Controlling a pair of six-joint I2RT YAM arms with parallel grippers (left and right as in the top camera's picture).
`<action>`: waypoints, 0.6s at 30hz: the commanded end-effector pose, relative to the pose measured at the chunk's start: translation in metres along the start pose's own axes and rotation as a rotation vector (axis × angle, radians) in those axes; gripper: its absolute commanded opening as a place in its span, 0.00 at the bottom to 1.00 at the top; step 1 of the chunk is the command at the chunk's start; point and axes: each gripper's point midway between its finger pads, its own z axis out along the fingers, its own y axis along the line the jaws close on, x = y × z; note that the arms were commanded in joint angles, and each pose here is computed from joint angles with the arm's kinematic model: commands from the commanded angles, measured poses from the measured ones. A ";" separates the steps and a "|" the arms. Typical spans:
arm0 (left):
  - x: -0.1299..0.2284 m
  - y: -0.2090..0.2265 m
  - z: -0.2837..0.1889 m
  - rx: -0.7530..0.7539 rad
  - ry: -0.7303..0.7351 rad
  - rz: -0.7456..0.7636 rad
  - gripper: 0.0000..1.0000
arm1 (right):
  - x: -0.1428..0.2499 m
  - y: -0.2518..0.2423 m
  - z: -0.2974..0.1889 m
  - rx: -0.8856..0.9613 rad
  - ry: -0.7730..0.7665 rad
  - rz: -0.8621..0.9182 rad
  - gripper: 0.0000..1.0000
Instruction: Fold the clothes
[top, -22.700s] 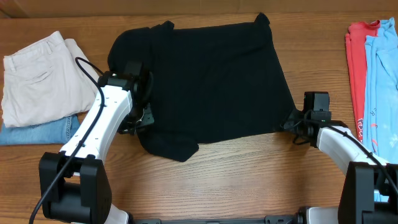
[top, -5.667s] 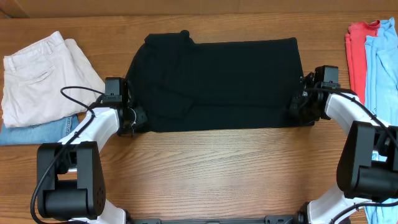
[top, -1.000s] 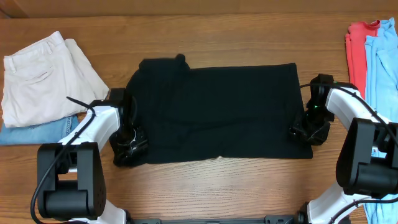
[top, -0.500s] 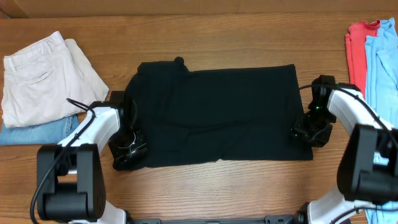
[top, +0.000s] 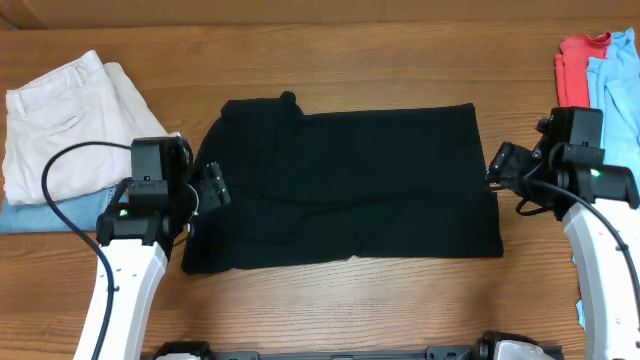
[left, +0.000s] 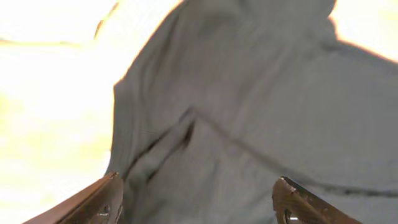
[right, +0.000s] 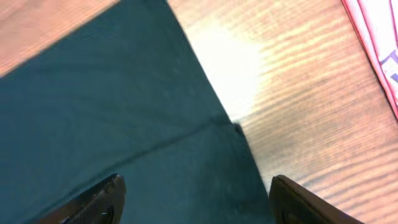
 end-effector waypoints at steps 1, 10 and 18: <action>-0.025 -0.003 -0.002 -0.008 -0.040 0.096 0.80 | 0.000 0.007 -0.004 -0.047 0.001 -0.028 0.78; -0.110 -0.016 0.041 0.029 0.003 0.165 0.85 | 0.001 0.006 -0.003 -0.045 0.005 -0.033 0.78; -0.149 -0.044 0.124 0.188 0.056 0.273 0.79 | 0.002 0.005 -0.003 -0.039 0.011 -0.054 0.78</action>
